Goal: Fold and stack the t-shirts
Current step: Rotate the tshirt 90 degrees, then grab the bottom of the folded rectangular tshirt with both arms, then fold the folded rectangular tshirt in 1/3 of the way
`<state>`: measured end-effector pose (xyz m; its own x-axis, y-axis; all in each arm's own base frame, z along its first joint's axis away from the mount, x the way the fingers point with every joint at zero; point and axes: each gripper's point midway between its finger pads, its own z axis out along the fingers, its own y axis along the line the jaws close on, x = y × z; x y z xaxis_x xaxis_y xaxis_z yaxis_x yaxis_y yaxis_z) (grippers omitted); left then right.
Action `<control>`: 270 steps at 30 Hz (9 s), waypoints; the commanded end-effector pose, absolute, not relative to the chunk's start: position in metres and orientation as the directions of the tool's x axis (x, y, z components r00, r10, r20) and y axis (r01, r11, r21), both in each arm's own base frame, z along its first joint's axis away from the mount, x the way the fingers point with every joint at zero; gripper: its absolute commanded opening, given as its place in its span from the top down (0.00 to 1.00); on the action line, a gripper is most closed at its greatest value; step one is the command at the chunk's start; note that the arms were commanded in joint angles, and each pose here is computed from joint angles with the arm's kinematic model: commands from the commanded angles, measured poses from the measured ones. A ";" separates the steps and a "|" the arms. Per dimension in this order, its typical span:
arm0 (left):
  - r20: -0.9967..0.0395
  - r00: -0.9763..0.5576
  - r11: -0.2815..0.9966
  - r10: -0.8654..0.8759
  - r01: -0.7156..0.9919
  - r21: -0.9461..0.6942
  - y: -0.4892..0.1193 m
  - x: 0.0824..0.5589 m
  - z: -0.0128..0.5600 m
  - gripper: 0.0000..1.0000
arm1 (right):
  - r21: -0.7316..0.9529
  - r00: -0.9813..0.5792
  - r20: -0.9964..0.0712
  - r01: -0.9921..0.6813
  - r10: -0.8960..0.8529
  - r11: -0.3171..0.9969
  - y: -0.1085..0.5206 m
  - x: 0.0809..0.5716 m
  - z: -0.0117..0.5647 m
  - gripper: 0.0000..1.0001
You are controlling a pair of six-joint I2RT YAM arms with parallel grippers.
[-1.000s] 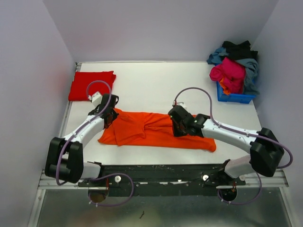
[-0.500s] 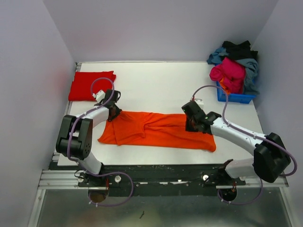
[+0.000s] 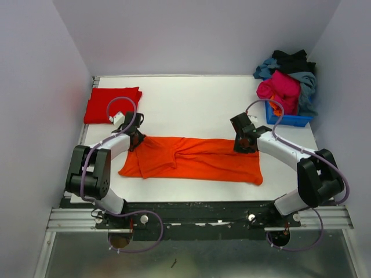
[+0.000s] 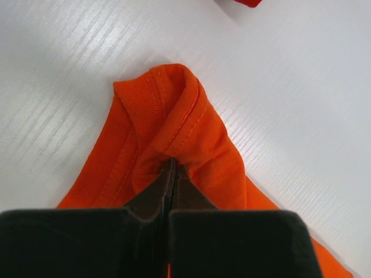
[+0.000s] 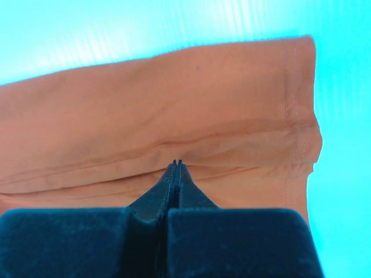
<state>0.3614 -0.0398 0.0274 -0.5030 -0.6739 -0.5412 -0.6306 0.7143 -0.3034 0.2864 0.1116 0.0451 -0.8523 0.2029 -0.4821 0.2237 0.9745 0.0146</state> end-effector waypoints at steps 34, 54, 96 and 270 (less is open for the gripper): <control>-0.487 -0.744 0.883 -0.458 -0.321 -0.342 -0.218 0.452 0.012 1.00 | 0.027 -0.929 -0.198 0.314 0.313 0.949 0.107 0.230 -0.001 0.99; -0.464 -0.835 0.824 -0.294 0.024 -0.566 -0.386 0.542 0.018 1.00 | 0.377 -0.985 -0.114 0.080 0.132 0.923 0.282 0.169 0.042 0.99; -0.560 -0.783 0.904 -0.271 -0.007 -0.428 -0.259 0.432 0.066 0.97 | 0.236 -0.897 -0.418 0.047 0.145 0.971 0.224 0.449 0.067 0.99; -0.476 -0.816 0.808 -0.327 0.020 -0.589 -0.249 0.432 0.125 1.00 | 0.271 -0.877 -0.452 0.041 0.165 0.962 0.181 0.430 0.111 0.99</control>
<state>0.4180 -0.2556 0.1241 -0.8297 -0.3216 -0.4563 0.0180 0.8016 -0.5976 0.4171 0.1854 0.1161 -0.8714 0.1769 -0.4576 0.0446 0.9574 0.2851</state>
